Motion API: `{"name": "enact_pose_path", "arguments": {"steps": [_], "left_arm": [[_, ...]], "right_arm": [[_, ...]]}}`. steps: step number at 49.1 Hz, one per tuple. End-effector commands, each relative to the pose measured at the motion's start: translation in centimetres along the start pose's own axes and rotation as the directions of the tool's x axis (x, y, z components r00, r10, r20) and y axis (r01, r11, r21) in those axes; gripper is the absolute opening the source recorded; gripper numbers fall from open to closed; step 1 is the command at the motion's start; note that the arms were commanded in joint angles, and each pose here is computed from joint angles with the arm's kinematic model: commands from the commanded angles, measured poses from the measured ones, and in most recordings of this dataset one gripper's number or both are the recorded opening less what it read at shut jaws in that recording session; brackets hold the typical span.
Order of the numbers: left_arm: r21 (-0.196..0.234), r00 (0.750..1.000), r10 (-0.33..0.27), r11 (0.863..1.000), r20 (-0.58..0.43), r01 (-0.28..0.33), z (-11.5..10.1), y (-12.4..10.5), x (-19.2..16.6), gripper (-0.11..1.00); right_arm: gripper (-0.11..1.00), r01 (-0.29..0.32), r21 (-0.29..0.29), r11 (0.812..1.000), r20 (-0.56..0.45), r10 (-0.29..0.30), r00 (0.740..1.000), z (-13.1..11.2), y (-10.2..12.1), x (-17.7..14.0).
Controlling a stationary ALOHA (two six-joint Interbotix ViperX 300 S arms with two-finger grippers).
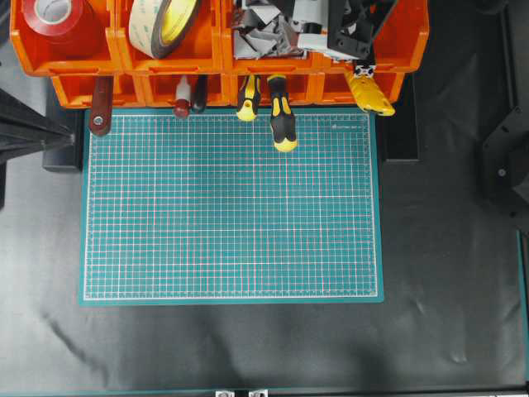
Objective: Pick corner brachets from container rack with right arm.
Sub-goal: 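Close the right gripper on several silver corner brackets and lift, then carry the held brackets with the right gripper down onto the green mat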
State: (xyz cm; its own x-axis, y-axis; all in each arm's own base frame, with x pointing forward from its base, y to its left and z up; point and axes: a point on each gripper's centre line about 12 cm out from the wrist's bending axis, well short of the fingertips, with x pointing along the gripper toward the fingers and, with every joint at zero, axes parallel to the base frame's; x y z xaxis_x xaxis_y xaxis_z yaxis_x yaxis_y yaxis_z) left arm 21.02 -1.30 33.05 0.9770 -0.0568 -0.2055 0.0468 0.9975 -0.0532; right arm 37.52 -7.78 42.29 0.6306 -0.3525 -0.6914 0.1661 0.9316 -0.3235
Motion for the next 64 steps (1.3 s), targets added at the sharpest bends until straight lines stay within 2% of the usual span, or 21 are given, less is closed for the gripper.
{"name": "enact_pose_path", "arguments": {"steps": [1,10,19,30,45,54,64], "left_arm": [[0.009,0.999,0.000,1.000,0.032,-0.001,1.3,0.0,-0.2,0.00],[-0.005,0.998,-0.002,1.000,0.058,0.002,1.7,-0.1,-0.4,0.00],[-0.004,0.995,-0.019,1.000,0.099,0.019,2.2,-0.4,-0.9,0.00],[-0.001,0.994,-0.027,1.000,0.107,0.027,2.4,-0.5,-1.2,0.00],[-0.006,0.987,-0.031,0.999,0.157,0.033,3.2,-0.6,-2.4,0.00],[-0.006,0.984,-0.032,0.999,0.175,0.033,3.6,-0.6,-3.2,0.00],[0.005,0.988,-0.028,1.000,0.153,0.028,3.3,-0.5,-3.1,0.01]], "right_arm": [[0.55,-0.001,0.000,1.000,0.028,0.001,1.000,0.6,0.1,-1.1],[0.55,-0.058,-0.065,0.996,-0.002,0.058,0.998,-0.5,3.3,-1.2],[0.55,-0.132,-0.155,0.979,-0.031,0.129,0.991,-2.8,7.2,-2.4],[0.55,-0.213,-0.258,0.943,-0.016,0.216,0.976,-5.0,11.3,-4.4],[0.55,-0.317,-0.338,0.886,-0.028,0.327,0.945,-8.2,17.4,-4.4],[0.55,-0.366,-0.357,0.860,-0.060,0.369,0.927,-10.3,21.3,-1.9],[0.55,-0.364,-0.438,0.822,-0.121,0.347,0.930,-12.8,24.1,3.6]]}}
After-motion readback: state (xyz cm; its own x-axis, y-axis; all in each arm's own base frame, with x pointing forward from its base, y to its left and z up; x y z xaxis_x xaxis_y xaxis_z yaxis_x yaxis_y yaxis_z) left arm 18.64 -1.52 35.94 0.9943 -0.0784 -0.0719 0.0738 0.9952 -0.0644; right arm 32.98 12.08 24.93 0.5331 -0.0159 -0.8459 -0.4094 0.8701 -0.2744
